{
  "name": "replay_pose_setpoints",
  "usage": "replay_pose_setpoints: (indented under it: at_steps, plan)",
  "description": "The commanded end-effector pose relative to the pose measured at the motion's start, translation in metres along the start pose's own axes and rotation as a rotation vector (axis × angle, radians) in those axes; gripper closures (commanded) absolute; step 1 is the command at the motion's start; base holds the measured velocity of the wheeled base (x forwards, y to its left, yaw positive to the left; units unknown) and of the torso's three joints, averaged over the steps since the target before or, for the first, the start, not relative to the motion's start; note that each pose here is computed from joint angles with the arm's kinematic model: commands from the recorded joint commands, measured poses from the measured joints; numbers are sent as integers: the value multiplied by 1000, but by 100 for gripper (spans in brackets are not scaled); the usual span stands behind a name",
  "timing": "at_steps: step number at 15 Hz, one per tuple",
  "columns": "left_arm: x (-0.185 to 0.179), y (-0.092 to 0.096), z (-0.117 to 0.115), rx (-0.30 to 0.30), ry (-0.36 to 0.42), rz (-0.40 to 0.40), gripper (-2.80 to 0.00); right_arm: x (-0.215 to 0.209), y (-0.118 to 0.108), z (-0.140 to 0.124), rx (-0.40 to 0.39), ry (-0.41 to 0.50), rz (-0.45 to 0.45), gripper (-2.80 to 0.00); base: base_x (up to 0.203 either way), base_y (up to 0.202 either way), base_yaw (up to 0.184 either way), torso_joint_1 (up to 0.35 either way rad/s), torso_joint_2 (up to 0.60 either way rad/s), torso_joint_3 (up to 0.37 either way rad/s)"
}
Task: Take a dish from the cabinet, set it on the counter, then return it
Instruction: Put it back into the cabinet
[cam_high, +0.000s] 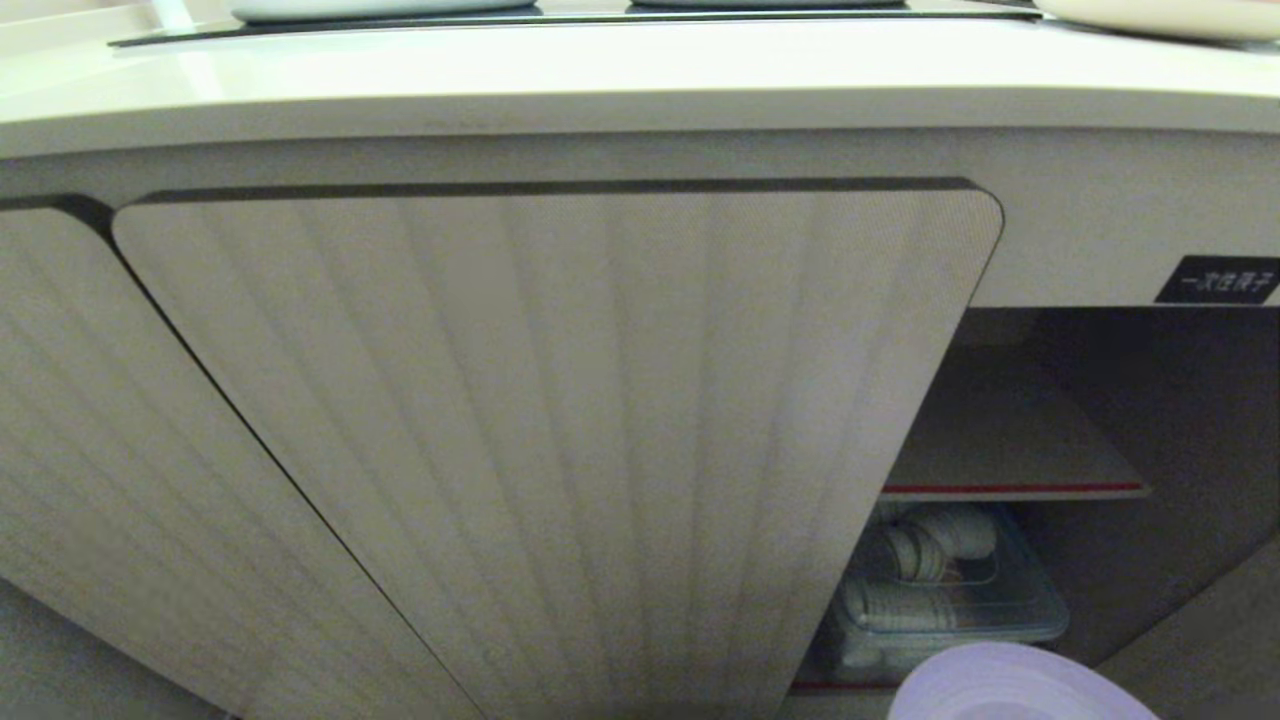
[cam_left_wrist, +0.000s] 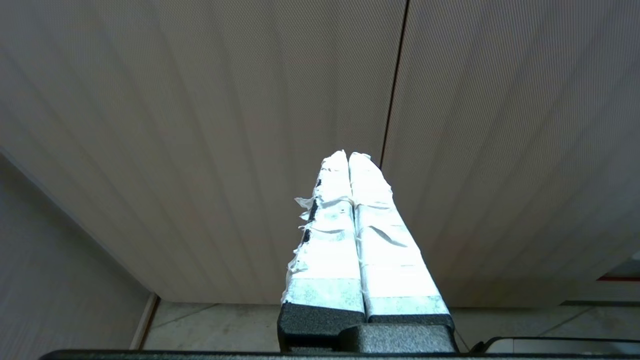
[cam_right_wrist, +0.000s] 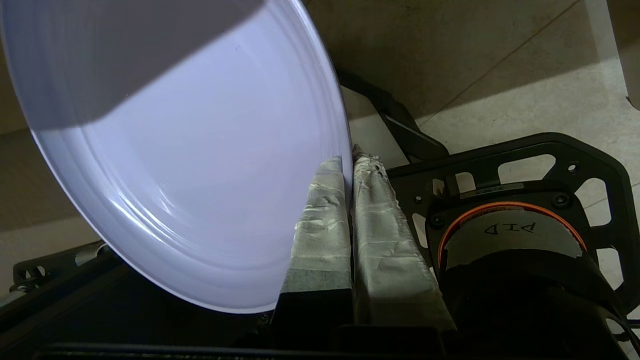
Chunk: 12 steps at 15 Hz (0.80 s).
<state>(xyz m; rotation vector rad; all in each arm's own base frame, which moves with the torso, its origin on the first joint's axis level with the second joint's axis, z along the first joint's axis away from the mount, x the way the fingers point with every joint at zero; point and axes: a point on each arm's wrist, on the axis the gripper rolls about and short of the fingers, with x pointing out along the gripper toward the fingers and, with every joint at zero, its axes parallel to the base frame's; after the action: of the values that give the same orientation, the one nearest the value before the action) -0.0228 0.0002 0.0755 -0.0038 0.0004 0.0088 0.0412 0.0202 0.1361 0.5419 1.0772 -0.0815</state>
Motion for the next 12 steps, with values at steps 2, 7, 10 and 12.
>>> replay_pose_setpoints:
  at_steps: [2, 7, 10, 12]
  plan:
    - [0, 0, 0, -1, 0, 0, 0, 3, 5, 5, 23, -11, -3, 0, 0, 0, 0, 0, 0, 0]
    - [0, 0, 0, -1, 0, 0, 0, 3, 17, 19, 62, -50, 1, 0, 0, 0, 0, 0, 0, 0]
    - [0, 0, 0, -1, 0, 0, 0, 3, 17, 24, 106, -67, -20, 0, 0, 0, 0, 0, 0, 0]
    - [0, 0, 0, -1, 0, 1, 0, 3, 16, 26, 131, -75, -32, 0, 0, 0, 0, 0, 0, 0]
